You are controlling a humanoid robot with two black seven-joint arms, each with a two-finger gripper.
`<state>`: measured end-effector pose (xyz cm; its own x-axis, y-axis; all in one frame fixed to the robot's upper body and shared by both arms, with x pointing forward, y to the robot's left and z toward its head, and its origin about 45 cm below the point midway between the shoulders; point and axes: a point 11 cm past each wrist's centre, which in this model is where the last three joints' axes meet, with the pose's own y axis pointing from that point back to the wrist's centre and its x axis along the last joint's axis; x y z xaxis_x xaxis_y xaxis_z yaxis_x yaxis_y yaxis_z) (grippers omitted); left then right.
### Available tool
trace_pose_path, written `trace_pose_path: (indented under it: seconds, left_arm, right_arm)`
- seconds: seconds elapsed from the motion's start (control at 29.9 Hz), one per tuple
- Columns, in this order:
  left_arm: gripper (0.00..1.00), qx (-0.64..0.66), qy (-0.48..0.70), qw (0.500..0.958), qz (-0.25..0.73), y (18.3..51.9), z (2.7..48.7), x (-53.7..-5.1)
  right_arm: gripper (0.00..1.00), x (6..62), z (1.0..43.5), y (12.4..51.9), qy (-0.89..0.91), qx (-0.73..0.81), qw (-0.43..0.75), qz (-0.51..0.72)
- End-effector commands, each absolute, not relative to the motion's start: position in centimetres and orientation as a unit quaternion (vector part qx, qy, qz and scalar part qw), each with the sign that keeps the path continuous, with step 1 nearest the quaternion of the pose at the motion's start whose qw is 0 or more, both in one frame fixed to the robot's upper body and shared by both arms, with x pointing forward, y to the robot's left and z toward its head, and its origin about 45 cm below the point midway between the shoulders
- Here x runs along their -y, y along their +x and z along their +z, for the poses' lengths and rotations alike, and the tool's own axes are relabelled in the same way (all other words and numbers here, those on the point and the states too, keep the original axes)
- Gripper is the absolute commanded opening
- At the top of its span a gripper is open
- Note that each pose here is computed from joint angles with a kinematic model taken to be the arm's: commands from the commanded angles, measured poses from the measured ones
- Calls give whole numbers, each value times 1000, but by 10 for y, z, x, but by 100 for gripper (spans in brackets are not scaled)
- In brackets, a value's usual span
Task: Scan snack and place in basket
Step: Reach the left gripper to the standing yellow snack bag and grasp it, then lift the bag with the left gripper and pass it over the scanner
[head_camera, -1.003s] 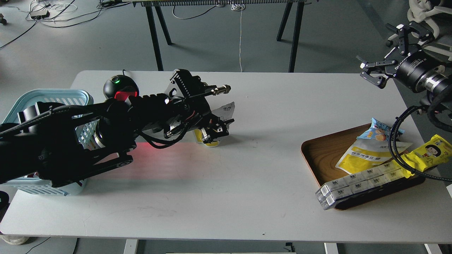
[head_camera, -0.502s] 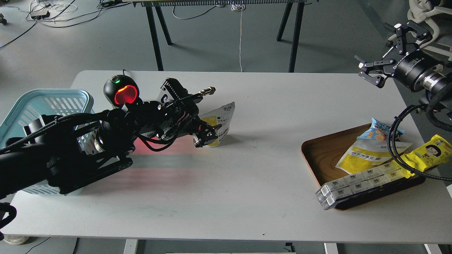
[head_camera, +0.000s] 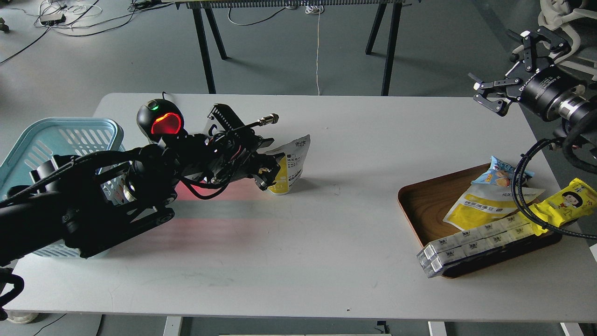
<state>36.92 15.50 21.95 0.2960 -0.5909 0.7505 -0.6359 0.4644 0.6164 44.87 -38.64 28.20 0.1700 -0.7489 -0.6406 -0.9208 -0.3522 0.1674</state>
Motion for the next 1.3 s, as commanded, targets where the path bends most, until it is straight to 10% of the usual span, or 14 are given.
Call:
trace_pose_path:
  seconds: [0.0, 1.27]
  left_arm:
    - [0, 593, 517, 617, 20, 370, 220, -156]
    - [0, 633, 541, 553, 40, 349, 295, -239]
  right_arm:
    - [97, 386, 282, 449, -755, -555, 127, 326]
    - [97, 387, 283, 449, -755, -557, 124, 324]
